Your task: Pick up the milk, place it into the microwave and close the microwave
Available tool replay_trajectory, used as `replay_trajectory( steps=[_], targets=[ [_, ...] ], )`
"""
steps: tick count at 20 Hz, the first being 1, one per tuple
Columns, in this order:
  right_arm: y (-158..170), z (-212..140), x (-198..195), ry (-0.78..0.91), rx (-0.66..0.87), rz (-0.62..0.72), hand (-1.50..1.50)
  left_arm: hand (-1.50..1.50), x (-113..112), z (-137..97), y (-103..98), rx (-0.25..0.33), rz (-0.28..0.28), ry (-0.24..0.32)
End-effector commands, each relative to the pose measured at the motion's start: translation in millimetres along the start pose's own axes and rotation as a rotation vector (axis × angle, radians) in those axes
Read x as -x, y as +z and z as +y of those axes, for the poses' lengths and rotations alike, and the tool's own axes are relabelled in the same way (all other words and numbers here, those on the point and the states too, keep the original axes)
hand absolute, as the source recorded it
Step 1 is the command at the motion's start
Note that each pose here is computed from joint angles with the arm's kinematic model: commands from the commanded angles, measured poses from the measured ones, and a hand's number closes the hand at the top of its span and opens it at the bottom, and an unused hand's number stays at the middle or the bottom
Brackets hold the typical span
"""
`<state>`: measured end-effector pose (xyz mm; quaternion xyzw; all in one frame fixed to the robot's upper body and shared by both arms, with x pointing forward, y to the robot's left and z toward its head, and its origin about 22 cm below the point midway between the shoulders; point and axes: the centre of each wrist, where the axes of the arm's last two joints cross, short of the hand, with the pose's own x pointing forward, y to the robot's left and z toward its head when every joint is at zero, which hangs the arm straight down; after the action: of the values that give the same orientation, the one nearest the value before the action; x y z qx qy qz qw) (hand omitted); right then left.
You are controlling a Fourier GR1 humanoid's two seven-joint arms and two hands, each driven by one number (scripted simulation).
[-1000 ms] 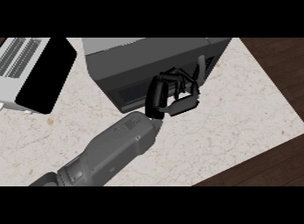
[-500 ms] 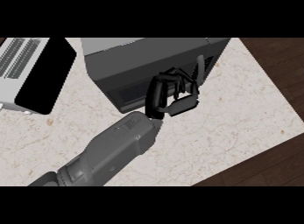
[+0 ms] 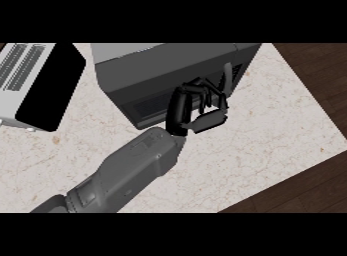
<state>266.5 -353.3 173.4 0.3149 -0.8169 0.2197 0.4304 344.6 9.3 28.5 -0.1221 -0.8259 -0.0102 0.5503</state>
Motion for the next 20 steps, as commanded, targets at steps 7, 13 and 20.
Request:
replay_trajectory(
  steps=[7, 13, 20],
  targets=[
    [-5, 0, -3, -0.059, -0.067, -0.028, -1.50, 1.50, 10, 16, -16, -0.041, 0.105, -0.163],
    [-5, 0, -13, -0.046, -0.073, -0.035, -1.50, 1.50, 21, 25, -6, -0.107, 0.179, -0.194],
    [4, -1, -22, -0.038, -0.058, -0.016, -1.50, 1.50, 32, 33, 6, -0.156, 0.252, -0.172]
  ],
)
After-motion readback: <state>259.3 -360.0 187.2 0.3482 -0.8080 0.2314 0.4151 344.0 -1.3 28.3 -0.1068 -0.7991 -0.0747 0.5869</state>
